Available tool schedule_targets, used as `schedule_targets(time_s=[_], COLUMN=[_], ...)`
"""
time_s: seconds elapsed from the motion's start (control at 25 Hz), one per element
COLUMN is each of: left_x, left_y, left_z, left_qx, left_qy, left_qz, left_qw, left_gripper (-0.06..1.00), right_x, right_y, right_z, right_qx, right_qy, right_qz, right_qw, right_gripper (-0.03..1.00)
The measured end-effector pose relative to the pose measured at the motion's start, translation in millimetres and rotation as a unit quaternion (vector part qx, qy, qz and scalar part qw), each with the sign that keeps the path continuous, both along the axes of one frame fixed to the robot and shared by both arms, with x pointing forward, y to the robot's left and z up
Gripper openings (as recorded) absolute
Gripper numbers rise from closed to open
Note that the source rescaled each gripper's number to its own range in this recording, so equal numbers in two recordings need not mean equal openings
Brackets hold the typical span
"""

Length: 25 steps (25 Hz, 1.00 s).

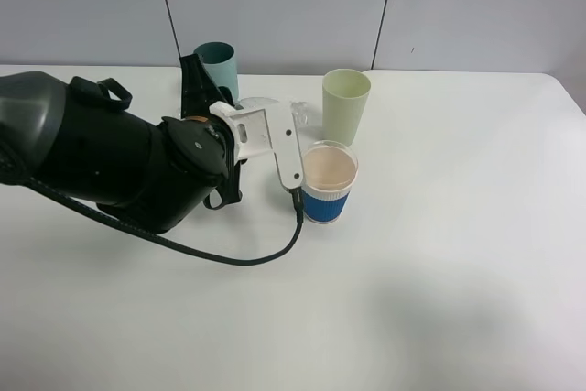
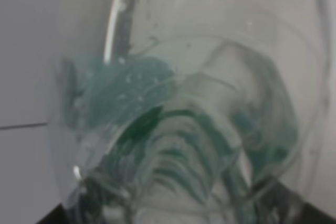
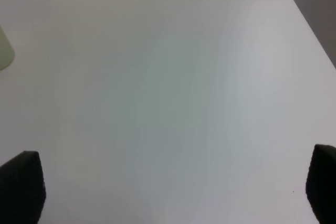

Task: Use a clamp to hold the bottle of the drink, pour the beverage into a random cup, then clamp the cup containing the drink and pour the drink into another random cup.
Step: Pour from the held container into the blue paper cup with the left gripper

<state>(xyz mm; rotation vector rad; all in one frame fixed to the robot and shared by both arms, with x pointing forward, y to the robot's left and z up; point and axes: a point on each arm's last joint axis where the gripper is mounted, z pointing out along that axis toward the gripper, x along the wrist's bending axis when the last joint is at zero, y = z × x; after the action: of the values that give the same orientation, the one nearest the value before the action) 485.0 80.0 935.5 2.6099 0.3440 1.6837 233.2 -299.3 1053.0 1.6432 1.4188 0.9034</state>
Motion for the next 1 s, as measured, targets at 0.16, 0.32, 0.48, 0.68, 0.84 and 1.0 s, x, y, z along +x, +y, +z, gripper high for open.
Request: schedule_targets(time_s=[0.16,0.32,0.48,0.68,0.84,1.0], left_x=[1,2,5,7,8,9], left_y=[-7,-11,-15,-16,-17,-18], left_z=[1,-4,-2,2,4,6], left_qx=[0.051,0.098,0.116,0.127,0.138,0.144], left_qy=[0.002,0.006,-0.004,-0.021,-0.035,-0.047], left_qz=[-0.026,-0.044,-0.051,-0.059,-0.07,-0.076], left_qw=[0.998,0.994,0.992,0.99,0.987,0.986], left_gripper=[0.04,0.04,0.04,0.04,0.04,0.04], right_x=[0,0,0,0,0,0], right_y=[0,0,0,0,0,0], right_z=[0,0,0,0,0,0], right_qx=[0.0,0.0,0.0,0.0,0.0,0.0], right_qy=[0.0,0.0,0.0,0.0,0.0,0.0], right_qz=[0.0,0.0,0.0,0.0,0.0,0.0], right_qw=[1.0,1.0,1.0,1.0,1.0,1.0], right_gripper=[1.0,1.0,1.0,1.0,1.0,1.0])
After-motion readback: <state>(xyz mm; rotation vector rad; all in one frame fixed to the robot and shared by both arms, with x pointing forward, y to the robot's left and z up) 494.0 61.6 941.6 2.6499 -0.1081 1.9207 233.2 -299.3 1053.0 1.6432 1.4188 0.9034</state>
